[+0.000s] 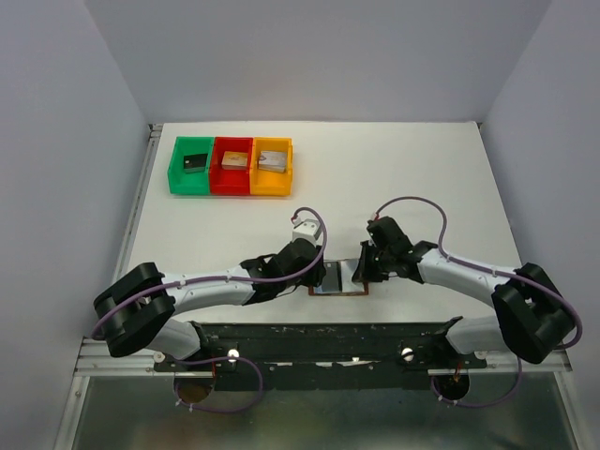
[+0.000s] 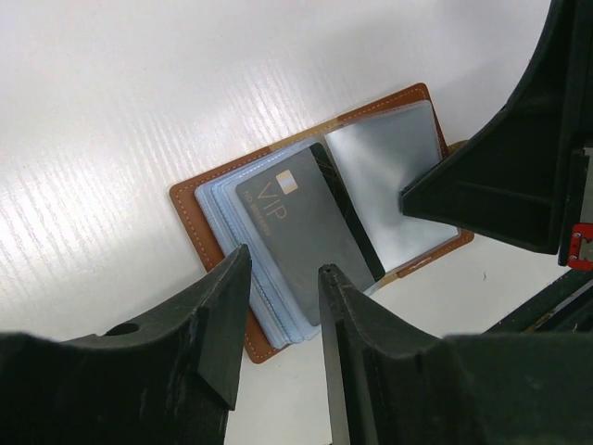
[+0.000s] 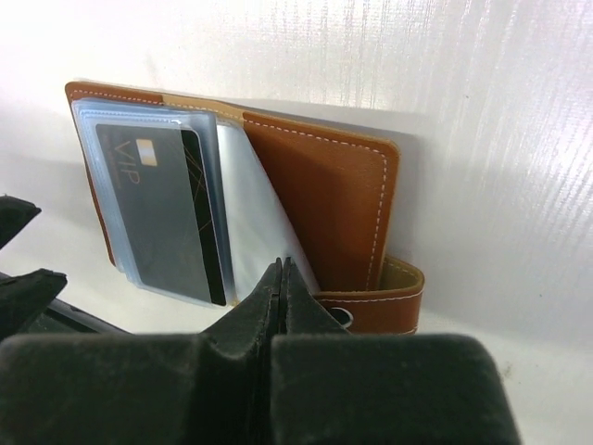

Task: Take the credit cards out of the card holder
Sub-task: Remove the credit card from the card holder.

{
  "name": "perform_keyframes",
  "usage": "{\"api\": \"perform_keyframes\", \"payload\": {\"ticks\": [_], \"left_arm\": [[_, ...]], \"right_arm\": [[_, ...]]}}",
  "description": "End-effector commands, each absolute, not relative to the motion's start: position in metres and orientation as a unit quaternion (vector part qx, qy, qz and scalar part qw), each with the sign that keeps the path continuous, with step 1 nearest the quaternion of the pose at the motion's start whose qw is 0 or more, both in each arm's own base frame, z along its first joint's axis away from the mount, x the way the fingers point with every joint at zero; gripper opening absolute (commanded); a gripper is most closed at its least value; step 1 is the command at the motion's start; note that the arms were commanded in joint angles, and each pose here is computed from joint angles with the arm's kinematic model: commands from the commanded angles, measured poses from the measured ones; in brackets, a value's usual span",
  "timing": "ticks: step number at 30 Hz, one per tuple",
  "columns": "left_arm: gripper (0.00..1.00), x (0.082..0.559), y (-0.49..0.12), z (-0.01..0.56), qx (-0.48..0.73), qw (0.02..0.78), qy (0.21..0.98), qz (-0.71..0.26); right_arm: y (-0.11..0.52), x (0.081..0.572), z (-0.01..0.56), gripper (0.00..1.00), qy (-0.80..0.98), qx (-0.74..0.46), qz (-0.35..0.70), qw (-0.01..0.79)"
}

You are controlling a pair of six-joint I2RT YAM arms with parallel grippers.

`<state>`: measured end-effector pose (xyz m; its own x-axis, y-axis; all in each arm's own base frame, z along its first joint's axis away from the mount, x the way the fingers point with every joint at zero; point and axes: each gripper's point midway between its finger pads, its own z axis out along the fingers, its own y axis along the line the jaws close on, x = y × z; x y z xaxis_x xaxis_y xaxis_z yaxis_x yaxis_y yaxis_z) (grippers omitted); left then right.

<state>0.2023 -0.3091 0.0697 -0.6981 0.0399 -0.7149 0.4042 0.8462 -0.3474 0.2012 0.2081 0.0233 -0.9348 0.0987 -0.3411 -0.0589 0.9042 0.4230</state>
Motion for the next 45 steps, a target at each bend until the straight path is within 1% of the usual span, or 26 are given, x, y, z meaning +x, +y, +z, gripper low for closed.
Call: {"api": "perform_keyframes", "payload": {"ticks": [1, 7, 13, 19, 23, 25, 28, 32, 36, 45], "left_arm": [[0.48, 0.205, -0.300, 0.069, 0.125, 0.373, 0.889, -0.235], [0.48, 0.203, -0.299, 0.063, 0.120, 0.365, 0.893, -0.234], [0.47, 0.202, -0.298, 0.063, 0.117, 0.364, 0.894, -0.235], [0.46, 0.203, -0.300, 0.063, 0.116, 0.364, 0.893, -0.237], [0.44, 0.202, -0.301, 0.060, 0.118, 0.360, 0.895, -0.236], [0.43, 0.202, -0.301, 0.059, 0.117, 0.360, 0.895, -0.235], [0.41, 0.202, -0.301, 0.057, 0.114, 0.357, 0.896, -0.237], [0.38, 0.201, -0.303, 0.056, 0.114, 0.354, 0.897, -0.240], [0.37, 0.202, -0.303, 0.051, 0.116, 0.351, 0.899, -0.234], [0.35, 0.201, -0.304, 0.037, 0.113, 0.341, 0.905, -0.227]], "right_arm": [[0.202, 0.196, 0.031, 0.06, 0.960, 0.011, 0.215, 0.182], [0.207, 0.198, 0.054, 0.16, 0.952, 0.004, 0.236, 0.196], [0.217, 0.200, 0.080, 0.19, 0.940, -0.011, 0.269, 0.211], [0.228, 0.201, 0.113, 0.24, 0.922, -0.030, 0.310, 0.233], [0.237, 0.198, 0.130, 0.30, 0.909, -0.049, 0.335, 0.243], [0.243, 0.196, 0.134, 0.30, 0.906, -0.060, 0.345, 0.239], [0.254, 0.192, 0.131, 0.30, 0.905, -0.077, 0.353, 0.224], [0.266, 0.186, 0.111, 0.31, 0.907, -0.078, 0.371, 0.185], [0.269, 0.185, 0.087, 0.31, 0.915, -0.068, 0.365, 0.158], [0.261, 0.188, 0.055, 0.31, 0.934, -0.044, 0.325, 0.145]]}}
